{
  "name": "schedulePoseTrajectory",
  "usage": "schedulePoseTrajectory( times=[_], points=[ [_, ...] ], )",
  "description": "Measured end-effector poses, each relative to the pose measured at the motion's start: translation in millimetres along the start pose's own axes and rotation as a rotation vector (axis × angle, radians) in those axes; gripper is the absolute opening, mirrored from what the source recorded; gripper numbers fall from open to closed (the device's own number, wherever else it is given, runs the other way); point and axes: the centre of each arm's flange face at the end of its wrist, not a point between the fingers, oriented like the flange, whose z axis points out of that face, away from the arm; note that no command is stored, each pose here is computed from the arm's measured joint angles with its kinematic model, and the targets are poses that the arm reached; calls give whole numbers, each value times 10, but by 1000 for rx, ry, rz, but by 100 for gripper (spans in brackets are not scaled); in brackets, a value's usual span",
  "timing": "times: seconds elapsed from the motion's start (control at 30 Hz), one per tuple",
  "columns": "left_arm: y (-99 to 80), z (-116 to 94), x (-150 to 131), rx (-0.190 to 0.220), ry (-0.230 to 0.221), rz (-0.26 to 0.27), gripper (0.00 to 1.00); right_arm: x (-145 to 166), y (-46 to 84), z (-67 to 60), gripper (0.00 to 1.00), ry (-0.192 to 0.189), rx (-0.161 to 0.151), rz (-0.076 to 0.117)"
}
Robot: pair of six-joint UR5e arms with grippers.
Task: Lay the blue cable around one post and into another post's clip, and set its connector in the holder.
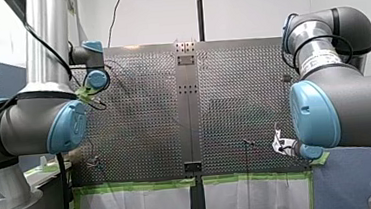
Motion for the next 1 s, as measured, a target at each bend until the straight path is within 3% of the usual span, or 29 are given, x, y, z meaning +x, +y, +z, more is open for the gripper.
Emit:
schedulePoseTrajectory(
  times=[0.27,0.57,0.77,1.0],
  points=[
    [-53,104,-23,17,-4,1,100,49,71,9,0,6,-18,-15],
    [-60,105,-6,24,11,1,100,425,33,-24,0,18,-19,-22],
    [-52,86,2,12,13,5,100,670,-25,-138,0,30,-20,-4],
    [-40,57,20,-4,19,7,100,974,-106,-275,0,63,-17,43]
  ],
)
